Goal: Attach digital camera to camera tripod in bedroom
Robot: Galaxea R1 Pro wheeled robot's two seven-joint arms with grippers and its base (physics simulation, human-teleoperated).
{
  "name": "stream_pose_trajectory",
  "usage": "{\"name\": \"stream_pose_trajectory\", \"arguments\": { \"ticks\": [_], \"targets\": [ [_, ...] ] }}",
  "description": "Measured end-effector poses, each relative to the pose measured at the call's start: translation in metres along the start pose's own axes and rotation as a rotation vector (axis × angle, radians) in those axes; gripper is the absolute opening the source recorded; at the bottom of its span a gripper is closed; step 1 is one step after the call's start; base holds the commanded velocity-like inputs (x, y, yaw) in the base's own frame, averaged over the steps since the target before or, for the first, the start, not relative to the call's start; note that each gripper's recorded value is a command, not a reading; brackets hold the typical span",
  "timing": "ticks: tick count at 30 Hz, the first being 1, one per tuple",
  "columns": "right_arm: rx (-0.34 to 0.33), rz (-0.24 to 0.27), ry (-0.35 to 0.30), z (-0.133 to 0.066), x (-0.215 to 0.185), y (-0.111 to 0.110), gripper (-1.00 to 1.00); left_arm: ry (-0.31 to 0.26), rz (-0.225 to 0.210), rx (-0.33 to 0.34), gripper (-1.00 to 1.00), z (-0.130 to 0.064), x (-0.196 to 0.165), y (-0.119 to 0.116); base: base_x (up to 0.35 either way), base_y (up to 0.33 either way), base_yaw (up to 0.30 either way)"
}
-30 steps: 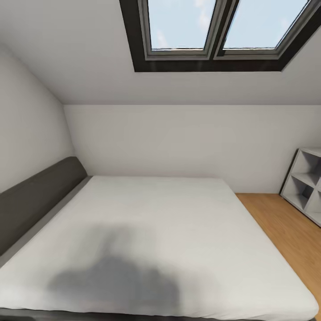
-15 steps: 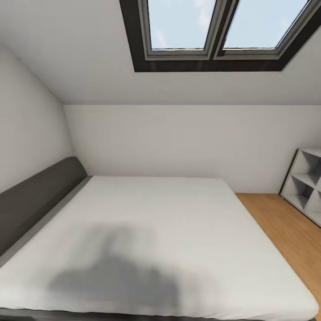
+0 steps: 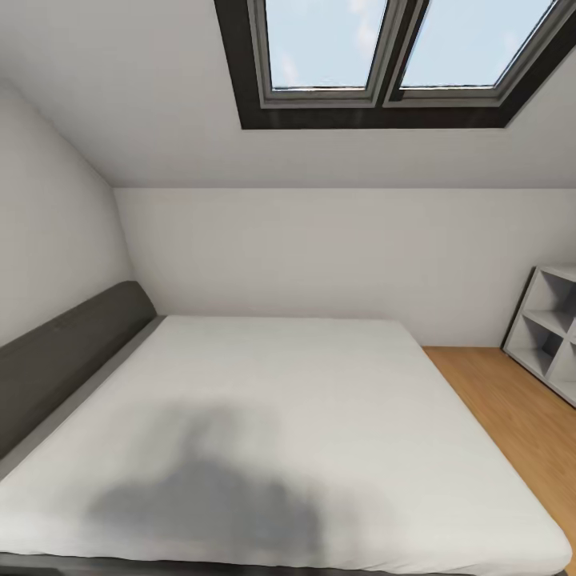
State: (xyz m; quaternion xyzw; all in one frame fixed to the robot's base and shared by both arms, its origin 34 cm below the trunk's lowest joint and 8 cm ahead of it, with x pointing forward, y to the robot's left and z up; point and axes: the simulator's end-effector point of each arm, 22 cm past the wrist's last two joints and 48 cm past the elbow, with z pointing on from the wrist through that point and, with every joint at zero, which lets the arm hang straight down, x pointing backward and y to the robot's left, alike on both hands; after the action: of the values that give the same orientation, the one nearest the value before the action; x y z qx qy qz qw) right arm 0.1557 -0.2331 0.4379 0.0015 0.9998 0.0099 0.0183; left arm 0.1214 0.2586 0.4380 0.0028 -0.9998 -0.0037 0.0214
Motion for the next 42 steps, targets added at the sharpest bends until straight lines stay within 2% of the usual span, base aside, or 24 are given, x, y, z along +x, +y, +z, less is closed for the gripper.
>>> {"name": "stream_pose_trajectory", "arguments": {
  "ticks": [4, 12, 20, 24, 28, 30, 37, 42],
  "targets": [
    [0.001, 0.000, -0.003, 0.000, -0.001, -0.001, 1.00, 0.000, -0.001, 0.000, 1.00, 0.000, 0.000, 0.000, 0.000, 0.000, 0.000],
    [-0.002, 0.001, -0.074, -0.001, -0.017, 0.002, 1.00, -0.001, -0.005, 0.008, 1.00, 0.000, -0.001, -0.006, 0.000, 0.000, 0.000],
    [-0.002, 0.002, -0.091, -0.001, -0.020, 0.002, 1.00, -0.018, -0.007, 0.018, 1.00, 0.000, -0.009, -0.014, 0.000, 0.000, 0.000],
    [-0.002, 0.000, -0.095, -0.001, -0.021, 0.001, 1.00, -0.054, -0.007, 0.023, 1.00, -0.001, -0.024, -0.017, 0.000, 0.000, 0.000],
    [0.000, -0.001, -0.122, -0.002, -0.029, -0.001, 1.00, -0.142, -0.004, 0.014, 1.00, -0.003, -0.056, -0.010, 0.000, 0.000, 0.000],
    [-0.001, -0.003, -0.168, -0.003, -0.042, -0.001, 1.00, -0.171, -0.004, 0.008, 1.00, -0.005, -0.066, -0.006, 0.000, 0.000, 0.000],
    [-0.001, -0.004, -0.334, -0.012, -0.081, 0.000, 1.00, -0.206, -0.006, 0.010, 1.00, -0.007, -0.079, -0.007, 0.000, 0.000, 0.000],
    [0.002, -0.002, -0.508, -0.029, -0.142, -0.002, 1.00, -0.244, -0.005, 0.012, 1.00, -0.010, -0.096, -0.009, 0.000, 0.000, 0.000]
  ]
}}
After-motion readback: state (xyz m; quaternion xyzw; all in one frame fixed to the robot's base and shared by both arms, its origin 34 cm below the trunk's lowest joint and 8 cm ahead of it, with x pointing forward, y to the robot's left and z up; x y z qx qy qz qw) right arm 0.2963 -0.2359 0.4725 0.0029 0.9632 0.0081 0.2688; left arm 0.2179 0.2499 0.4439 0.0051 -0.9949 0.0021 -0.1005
